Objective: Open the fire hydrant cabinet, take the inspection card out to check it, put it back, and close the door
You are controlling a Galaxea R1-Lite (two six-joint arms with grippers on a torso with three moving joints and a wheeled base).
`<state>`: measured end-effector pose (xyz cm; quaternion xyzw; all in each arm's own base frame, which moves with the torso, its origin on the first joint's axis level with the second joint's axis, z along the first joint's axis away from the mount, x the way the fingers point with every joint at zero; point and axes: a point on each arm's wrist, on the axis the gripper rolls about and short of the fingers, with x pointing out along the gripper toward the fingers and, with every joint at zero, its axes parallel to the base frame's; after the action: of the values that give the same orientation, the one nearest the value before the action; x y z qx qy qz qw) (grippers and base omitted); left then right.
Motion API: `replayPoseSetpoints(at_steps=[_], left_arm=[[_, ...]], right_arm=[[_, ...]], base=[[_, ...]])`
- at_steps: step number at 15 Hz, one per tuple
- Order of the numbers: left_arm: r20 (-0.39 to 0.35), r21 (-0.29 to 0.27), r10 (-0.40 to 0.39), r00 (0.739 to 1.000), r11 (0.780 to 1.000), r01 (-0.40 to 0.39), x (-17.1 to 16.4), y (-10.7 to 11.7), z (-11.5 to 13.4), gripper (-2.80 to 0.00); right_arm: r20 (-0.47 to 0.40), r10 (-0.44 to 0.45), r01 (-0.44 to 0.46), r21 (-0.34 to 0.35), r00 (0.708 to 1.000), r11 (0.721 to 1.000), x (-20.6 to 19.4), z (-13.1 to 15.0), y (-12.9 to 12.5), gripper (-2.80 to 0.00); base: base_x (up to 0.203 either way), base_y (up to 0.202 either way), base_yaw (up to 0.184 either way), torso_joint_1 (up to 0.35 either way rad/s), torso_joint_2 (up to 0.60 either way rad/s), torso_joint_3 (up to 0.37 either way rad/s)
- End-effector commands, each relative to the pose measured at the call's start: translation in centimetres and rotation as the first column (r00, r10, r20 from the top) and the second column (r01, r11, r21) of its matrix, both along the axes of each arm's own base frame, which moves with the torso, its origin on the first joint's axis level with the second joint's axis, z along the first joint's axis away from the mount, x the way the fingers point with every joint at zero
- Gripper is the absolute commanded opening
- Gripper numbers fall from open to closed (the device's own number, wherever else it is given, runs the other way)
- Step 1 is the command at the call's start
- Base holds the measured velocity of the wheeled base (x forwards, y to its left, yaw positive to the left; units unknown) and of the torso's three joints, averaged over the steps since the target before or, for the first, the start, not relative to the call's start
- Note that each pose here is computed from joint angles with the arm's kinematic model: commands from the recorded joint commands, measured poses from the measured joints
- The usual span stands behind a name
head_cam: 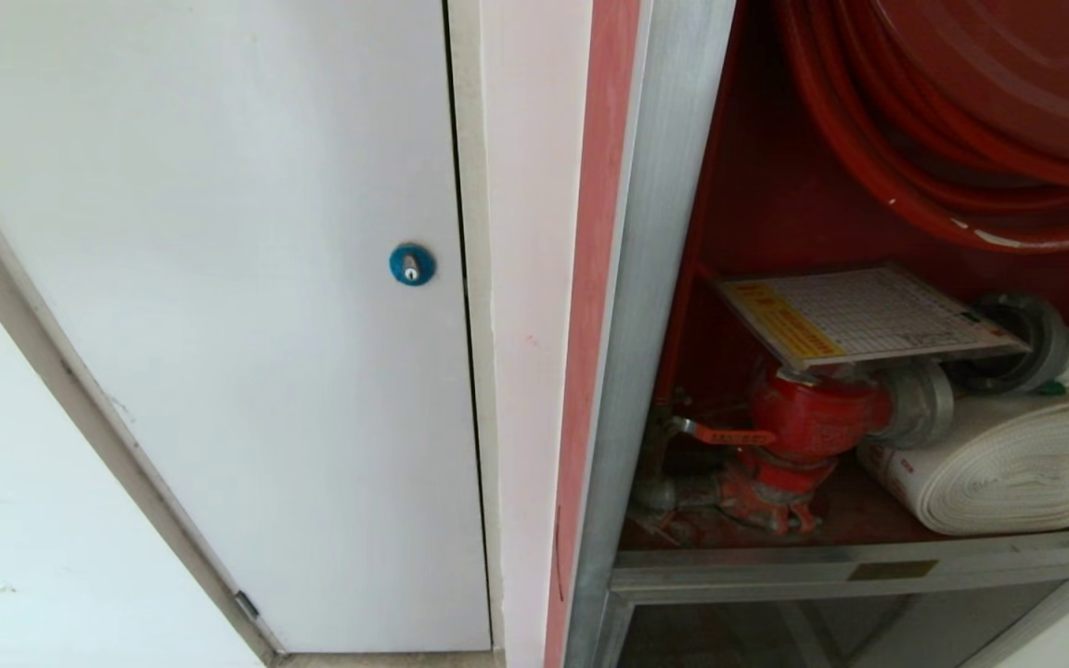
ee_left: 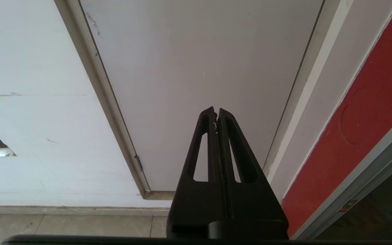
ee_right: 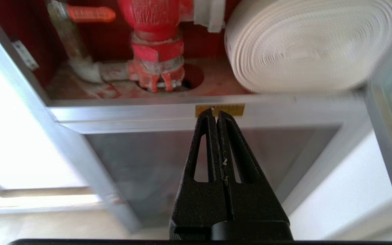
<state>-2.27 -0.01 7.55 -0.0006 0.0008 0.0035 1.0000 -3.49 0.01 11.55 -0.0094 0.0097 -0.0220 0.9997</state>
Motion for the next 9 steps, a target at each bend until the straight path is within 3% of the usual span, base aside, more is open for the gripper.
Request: replayPoseSetpoints(at_steps=[1, 4, 9], left_arm=[[-0.003, 0.0, 0.001, 1.0, 1.0, -0.001, 0.0, 0.0, 0.0, -2.8], [-0.003, 0.0, 0.001, 1.0, 1.0, -0.001, 0.0, 0.0, 0.0, -2.8], [-0.001, 0.001, 0.001, 1.0, 1.0, -0.001, 0.0, 0.0, 0.0, -2.8]], right_arm=[[0.094, 0.01, -0.005, -0.059, 0.996, 0.998, 0.7, -2.2, 0.0, -2.8], [0.059, 0.028, -0.022, -0.106, 0.998, 0.994, 1.2, -3.6, 0.0, -2.8], [0.008, 0.058, -0.057, -0.099, 0.998, 0.993, 1.2, -4.1, 0.1, -2.8]], base=[[0.0, 0.0, 0.0, 0.0, 0.0, 0.0], [0.0, 0.0, 0.0, 0.0, 0.0, 0.0], [0.0, 0.0, 0.0, 0.0, 0.0, 0.0]])
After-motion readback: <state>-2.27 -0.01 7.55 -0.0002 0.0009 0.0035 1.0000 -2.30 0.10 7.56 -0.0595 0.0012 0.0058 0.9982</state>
